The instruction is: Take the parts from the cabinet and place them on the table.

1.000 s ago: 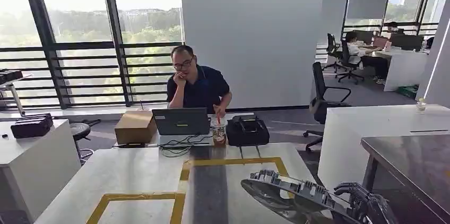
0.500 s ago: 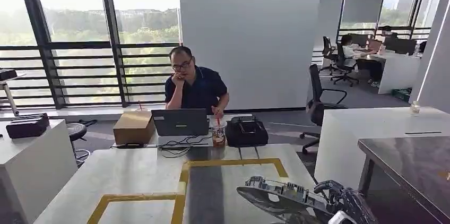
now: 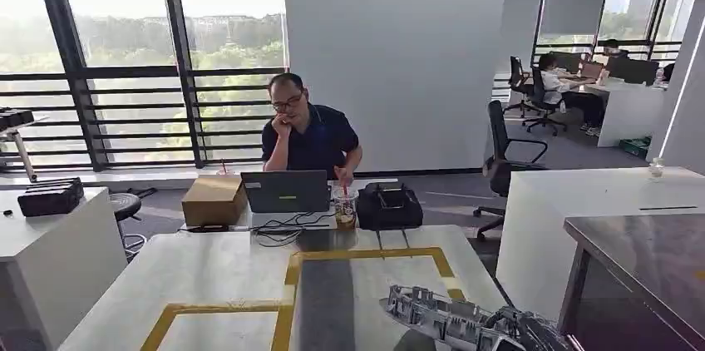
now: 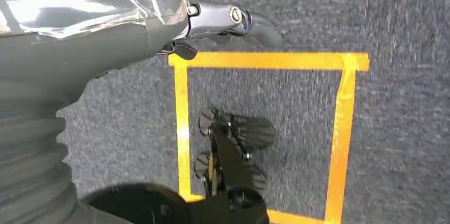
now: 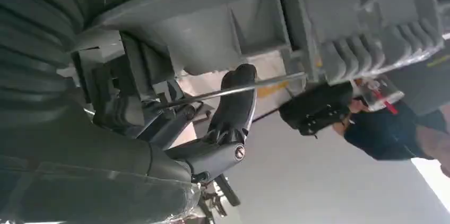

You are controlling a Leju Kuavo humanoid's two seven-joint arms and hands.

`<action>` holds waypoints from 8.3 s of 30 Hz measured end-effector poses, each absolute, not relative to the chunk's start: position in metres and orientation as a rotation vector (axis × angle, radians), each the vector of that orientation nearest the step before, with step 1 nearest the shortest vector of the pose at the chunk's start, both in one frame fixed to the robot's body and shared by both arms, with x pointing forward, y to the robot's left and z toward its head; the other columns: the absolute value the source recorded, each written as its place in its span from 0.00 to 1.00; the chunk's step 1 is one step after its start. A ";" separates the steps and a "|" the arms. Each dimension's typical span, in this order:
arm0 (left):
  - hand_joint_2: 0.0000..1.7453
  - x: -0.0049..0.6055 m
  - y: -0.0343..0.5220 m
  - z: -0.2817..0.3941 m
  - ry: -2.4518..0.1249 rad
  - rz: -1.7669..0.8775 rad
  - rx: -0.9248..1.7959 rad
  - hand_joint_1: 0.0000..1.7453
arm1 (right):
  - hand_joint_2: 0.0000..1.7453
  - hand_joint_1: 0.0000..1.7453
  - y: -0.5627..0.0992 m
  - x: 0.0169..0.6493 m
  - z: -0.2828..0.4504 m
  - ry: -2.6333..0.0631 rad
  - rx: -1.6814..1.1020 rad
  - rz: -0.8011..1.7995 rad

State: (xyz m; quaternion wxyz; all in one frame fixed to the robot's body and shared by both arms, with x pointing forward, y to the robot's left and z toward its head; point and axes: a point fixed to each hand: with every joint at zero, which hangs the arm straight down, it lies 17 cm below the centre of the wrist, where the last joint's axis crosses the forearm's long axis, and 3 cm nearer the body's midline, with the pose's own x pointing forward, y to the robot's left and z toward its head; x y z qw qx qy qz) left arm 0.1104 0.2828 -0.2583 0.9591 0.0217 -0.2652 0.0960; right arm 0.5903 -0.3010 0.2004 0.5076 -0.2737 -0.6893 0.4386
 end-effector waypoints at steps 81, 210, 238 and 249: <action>0.00 0.108 0.262 -0.270 -0.367 0.204 0.180 0.00 | 0.00 0.00 -0.341 0.603 0.397 -1.930 -1.015 0.923; 0.00 0.098 0.352 -0.239 -0.414 0.531 0.332 0.00 | 0.00 0.00 -0.271 0.317 0.329 -2.294 -0.311 -0.022; 0.00 0.095 0.353 -0.237 -0.412 0.549 0.325 0.00 | 0.00 0.00 -0.267 0.317 0.327 -2.282 -0.221 -0.030; 0.00 0.097 0.355 -0.235 -0.417 0.543 0.326 0.00 | 0.00 0.00 -0.266 0.318 0.327 -2.275 -0.200 -0.035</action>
